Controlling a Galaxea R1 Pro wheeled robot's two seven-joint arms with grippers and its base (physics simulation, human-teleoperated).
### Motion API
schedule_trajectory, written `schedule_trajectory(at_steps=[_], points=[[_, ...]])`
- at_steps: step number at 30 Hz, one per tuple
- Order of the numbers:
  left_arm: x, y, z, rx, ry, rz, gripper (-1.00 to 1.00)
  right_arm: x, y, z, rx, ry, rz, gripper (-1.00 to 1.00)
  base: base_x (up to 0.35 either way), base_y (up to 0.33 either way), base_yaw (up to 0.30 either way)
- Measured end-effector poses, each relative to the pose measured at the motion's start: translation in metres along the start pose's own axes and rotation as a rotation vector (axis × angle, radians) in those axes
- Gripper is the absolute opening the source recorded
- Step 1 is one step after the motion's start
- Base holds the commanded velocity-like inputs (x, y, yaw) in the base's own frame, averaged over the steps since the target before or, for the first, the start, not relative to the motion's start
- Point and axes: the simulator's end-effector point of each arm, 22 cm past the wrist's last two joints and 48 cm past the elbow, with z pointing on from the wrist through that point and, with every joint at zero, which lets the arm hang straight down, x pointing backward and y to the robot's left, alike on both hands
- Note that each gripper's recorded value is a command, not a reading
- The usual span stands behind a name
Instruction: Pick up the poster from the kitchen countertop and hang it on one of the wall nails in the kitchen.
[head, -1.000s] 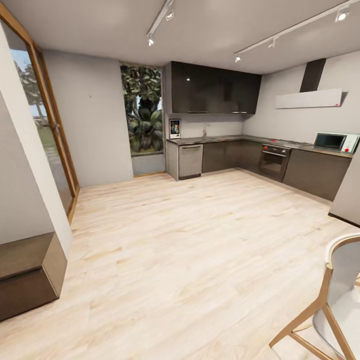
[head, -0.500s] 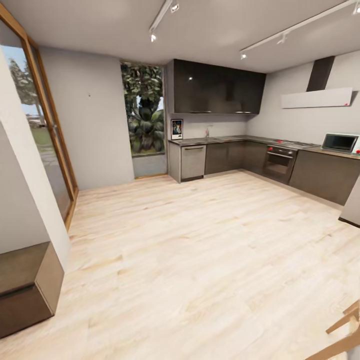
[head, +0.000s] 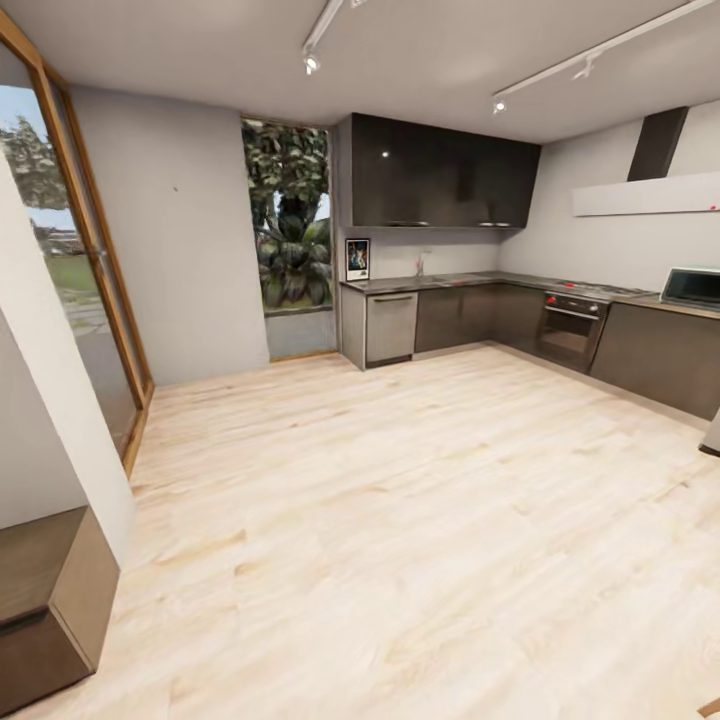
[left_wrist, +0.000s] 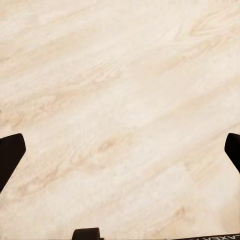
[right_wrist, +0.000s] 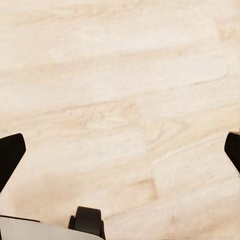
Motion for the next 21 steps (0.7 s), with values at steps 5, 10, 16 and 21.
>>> schedule_trajectory(at_steps=[5,10,16,21], points=[[0.0,0.0,0.0,0.0,0.0,0.0,1.0,0.0,0.0,0.0,0.0,0.0,0.0,1.0,0.335,0.013,0.0],[0.0,-0.0002,0.0,0.001,0.0,0.0,1.0,0.0,-0.0001,0.0,0.0,0.0,0.001,1.0,0.336,0.003,0.0],[0.0,-0.0003,0.0,0.001,0.0,0.001,1.0,0.0001,-0.0002,0.0,0.001,0.0,0.001,1.0,0.336,0.0,0.0],[0.0,-0.0003,0.0,0.001,0.0,0.0,1.0,0.0,-0.0001,0.0,0.0,0.0,0.001,1.0,0.337,0.042,0.0]])
